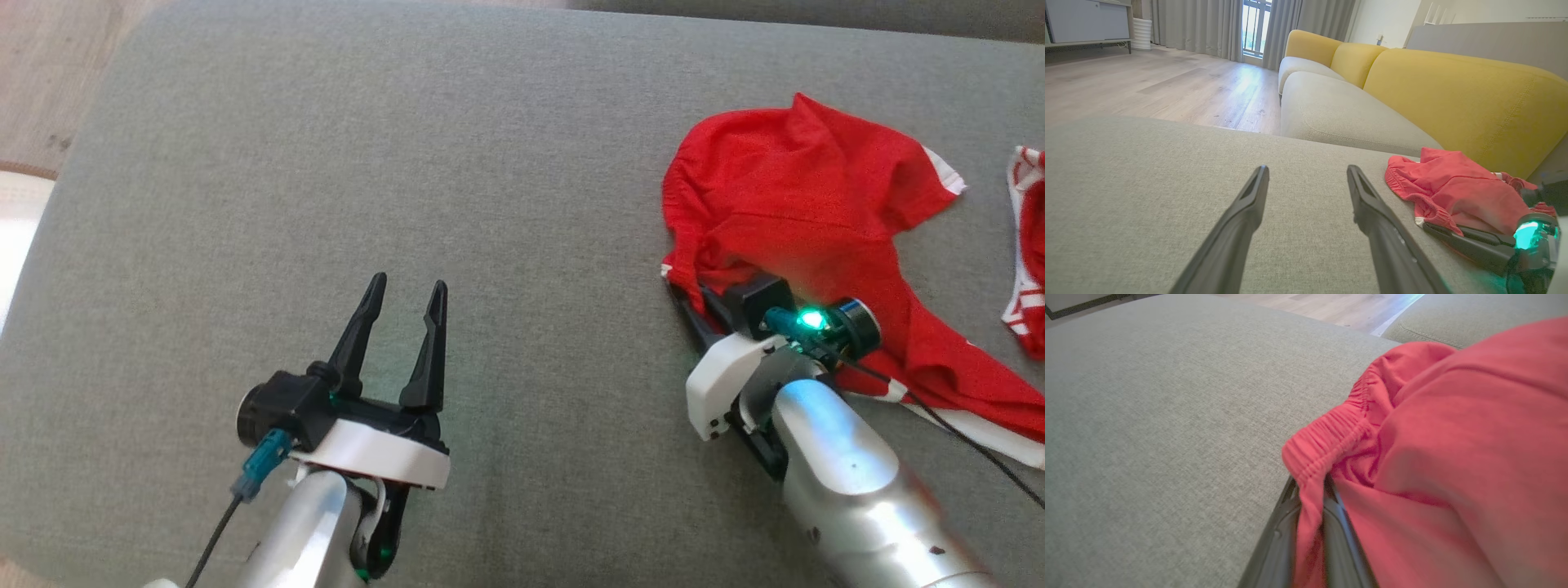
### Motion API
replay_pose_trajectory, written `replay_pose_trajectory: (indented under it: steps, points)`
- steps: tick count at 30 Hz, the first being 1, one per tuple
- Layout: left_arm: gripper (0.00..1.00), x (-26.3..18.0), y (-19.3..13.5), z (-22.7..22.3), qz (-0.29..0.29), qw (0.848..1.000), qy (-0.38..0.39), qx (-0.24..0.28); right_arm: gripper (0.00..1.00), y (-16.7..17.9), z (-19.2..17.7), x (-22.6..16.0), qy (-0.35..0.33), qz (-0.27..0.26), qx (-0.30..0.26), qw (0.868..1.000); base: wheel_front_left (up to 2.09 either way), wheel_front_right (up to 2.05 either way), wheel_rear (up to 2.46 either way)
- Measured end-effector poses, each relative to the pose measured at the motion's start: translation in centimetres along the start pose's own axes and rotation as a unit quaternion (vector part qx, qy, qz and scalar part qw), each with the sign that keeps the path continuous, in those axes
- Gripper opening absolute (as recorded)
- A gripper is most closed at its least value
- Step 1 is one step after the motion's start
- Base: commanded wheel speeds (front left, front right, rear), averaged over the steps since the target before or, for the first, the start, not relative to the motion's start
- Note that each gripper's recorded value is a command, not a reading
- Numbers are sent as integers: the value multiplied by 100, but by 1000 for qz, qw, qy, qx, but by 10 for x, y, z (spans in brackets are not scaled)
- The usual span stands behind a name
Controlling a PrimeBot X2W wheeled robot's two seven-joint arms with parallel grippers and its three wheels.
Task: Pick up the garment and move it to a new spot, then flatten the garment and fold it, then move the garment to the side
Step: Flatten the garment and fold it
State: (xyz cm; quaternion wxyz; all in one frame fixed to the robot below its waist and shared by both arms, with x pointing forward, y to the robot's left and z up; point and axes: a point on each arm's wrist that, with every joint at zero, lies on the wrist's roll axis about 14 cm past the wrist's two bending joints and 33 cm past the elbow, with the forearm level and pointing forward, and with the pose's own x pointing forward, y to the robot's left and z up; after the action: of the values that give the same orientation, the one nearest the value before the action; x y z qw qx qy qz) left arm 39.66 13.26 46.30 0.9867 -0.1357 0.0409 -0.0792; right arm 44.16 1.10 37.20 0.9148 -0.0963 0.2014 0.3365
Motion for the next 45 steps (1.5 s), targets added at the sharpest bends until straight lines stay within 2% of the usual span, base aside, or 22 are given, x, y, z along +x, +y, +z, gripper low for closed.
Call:
replay_pose_trajectory:
  steps: [4, 7, 12, 18, 21, 26, 32, 37, 38, 39, 45]
  points:
    - [100, 2, -5, 2, -7, 1000, -3, 0, 0, 12, 7, -4, -24, 16, 11, 1000, 0, 0, 0]
    - [100, 3, -9, 3, -14, 1000, -5, 0, 0, 29, 27, -7, -62, 41, 28, 997, 0, 0, 0]
    - [100, 4, -14, 5, -20, 1000, -8, 1, 0, 59, 56, -15, -107, 85, 34, 990, 0, 0, 0]
    - [100, 5, -20, 10, -30, 999, -14, 1, 0, 96, 89, -31, -157, 143, 49, 976, 0, 0, 0]
    - [100, 5, -19, 9, -29, 1000, -13, 1, 0, 91, 87, -34, -149, 148, 53, 976, 0, 0, 0]
    - [100, 4, -13, 4, -19, 1000, -6, 1, 0, 63, 72, -23, -115, 126, 56, 984, 0, 0, 0]
    - [100, 1, -3, -2, -5, 1000, 5, 1, 0, 40, 69, 0, -89, 115, 9, 989, 0, 0, 0]
    - [100, -1, 3, -1, 4, 1000, 4, 1, 2, 39, 46, 8, -47, 118, -16, 992, 0, 0, 0]
    - [100, -1, 3, -1, 5, 1000, 4, 1, 42, 38, 41, 9, -40, 117, -19, 992, 0, 0, 0]
    - [100, -1, 4, -1, 6, 1000, 4, 2, 100, 33, 33, 11, -25, 109, -22, 994, 0, 0, 0]
    - [100, 2, 2, 2, 2, 1000, 0, 3, 100, 24, 27, 14, -13, 93, -32, 995, 0, 0, 0]
